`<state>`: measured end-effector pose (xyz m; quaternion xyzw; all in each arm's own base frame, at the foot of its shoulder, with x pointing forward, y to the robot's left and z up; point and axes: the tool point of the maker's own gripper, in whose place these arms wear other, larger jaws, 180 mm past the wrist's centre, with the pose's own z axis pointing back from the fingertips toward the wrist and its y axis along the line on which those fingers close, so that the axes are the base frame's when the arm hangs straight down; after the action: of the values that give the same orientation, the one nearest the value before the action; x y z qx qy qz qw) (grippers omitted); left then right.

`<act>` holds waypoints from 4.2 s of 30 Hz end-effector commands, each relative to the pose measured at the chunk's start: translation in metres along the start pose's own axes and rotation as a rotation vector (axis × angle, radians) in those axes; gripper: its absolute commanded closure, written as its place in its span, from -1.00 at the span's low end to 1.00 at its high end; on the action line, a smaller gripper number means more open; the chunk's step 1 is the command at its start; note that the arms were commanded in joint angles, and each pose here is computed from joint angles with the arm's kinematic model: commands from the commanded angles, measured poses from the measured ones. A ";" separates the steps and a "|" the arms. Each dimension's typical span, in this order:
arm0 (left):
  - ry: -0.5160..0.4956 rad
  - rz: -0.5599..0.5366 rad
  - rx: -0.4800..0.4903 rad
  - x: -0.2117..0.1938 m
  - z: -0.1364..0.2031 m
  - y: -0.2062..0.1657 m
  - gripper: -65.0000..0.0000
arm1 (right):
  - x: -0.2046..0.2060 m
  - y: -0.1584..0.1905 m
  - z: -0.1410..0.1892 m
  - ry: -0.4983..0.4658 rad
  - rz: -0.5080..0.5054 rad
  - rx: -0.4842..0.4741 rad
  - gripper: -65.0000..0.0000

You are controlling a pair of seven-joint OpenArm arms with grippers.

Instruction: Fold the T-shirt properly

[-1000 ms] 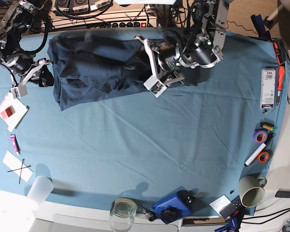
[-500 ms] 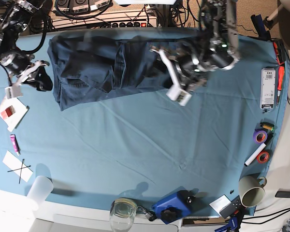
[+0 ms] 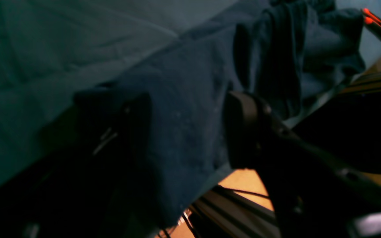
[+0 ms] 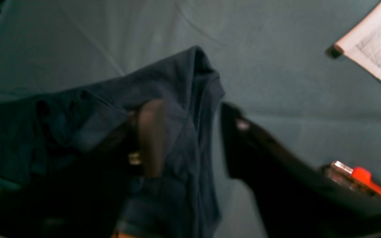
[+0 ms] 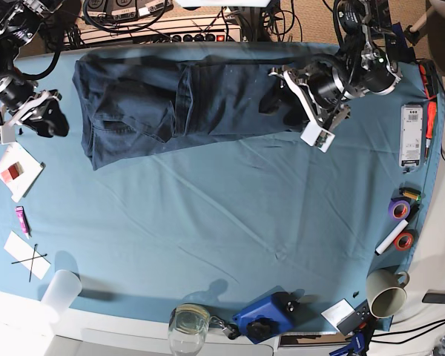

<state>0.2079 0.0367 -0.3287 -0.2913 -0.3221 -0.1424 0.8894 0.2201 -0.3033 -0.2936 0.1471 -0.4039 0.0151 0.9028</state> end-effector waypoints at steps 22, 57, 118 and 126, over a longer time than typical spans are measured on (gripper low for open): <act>-0.022 0.005 -0.016 0.000 0.004 -0.007 -0.10 | -0.042 -0.016 -0.048 0.060 -0.307 0.171 -0.10; 0.000 0.005 0.002 -0.004 0.004 -0.003 -0.10 | 0.003 -0.032 -0.096 0.114 -0.141 0.046 1.00; -0.040 0.124 0.372 -0.024 0.098 0.108 -0.10 | -0.009 0.204 -0.127 0.279 0.601 0.401 1.00; -0.049 0.119 0.383 -0.023 0.099 0.110 -0.10 | -0.018 0.217 -0.126 0.293 0.606 0.456 0.57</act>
<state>0.1866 0.1854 -0.3378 -0.1401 -0.3307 -0.0117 0.9332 0.2607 -0.0630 -0.3435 0.2078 -0.2598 0.3863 0.8603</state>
